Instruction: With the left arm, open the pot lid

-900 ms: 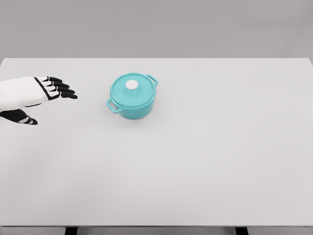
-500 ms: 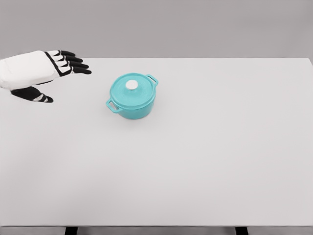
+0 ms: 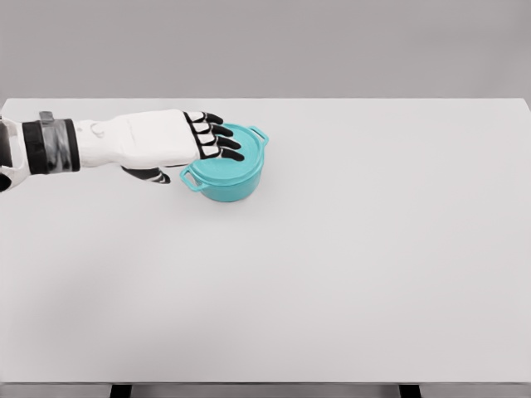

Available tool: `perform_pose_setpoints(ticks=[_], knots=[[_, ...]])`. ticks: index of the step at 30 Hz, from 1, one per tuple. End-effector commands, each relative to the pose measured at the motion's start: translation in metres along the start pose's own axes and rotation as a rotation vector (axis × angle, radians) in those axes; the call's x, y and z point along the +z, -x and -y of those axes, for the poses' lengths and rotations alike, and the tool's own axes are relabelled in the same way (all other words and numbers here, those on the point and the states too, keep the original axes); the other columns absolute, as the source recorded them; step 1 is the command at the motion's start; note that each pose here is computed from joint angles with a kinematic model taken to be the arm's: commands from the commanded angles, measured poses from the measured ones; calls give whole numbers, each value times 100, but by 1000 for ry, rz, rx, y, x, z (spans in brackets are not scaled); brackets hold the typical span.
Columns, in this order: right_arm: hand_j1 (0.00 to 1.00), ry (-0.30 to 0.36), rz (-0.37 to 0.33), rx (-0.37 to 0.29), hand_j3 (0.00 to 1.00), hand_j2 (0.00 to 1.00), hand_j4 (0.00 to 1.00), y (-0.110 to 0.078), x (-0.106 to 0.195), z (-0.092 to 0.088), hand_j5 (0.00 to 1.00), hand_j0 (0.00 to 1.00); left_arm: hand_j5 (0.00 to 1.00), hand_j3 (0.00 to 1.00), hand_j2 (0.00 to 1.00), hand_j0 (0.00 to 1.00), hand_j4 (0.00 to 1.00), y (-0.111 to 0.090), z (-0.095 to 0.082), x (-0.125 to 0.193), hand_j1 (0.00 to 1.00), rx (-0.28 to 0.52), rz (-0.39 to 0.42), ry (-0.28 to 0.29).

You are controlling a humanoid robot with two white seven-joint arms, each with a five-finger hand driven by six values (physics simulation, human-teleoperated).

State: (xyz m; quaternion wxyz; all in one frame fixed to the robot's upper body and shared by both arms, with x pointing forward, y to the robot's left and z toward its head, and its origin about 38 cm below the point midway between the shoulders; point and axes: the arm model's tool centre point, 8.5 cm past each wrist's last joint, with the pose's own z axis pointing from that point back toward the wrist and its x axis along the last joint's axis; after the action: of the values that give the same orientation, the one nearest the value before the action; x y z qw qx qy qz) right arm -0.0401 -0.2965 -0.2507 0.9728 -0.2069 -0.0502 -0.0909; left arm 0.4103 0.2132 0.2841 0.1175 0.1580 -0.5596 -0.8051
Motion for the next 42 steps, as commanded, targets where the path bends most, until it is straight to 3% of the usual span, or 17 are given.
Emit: perform_pose_setpoints(ticks=[1, 6, 11, 17, 24, 42], knots=[[100, 0, -7, 1, 100, 100, 100, 2, 0, 0, 100, 100, 100, 100, 100, 100, 100, -5, 1, -12, 100, -11, 16, 4], [100, 1, -3, -1, 100, 100, 100, 1, 0, 0, 100, 100, 100, 100, 100, 100, 100, 1, -21, -14, 100, -78, 10, 5], [100, 0, -1, -1, 100, 100, 100, 1, 0, 0, 100, 100, 100, 100, 100, 100, 100, 4, -6, -45, 100, -93, -8, 46], [100, 0, -5, 2, 100, 100, 100, 2, 0, 0, 100, 100, 100, 100, 100, 100, 100, 31, 13, -41, 100, -55, -86, 106], [100, 0, -1, -1, 100, 100, 100, 1, 0, 0, 100, 100, 100, 100, 100, 100, 100, 30, -3, -66, 100, -85, -82, 74], [100, 0, -1, 1, 100, 100, 100, 1, 0, 0, 100, 100, 100, 100, 100, 100, 100, 34, 10, -81, 100, -98, -108, 123]])
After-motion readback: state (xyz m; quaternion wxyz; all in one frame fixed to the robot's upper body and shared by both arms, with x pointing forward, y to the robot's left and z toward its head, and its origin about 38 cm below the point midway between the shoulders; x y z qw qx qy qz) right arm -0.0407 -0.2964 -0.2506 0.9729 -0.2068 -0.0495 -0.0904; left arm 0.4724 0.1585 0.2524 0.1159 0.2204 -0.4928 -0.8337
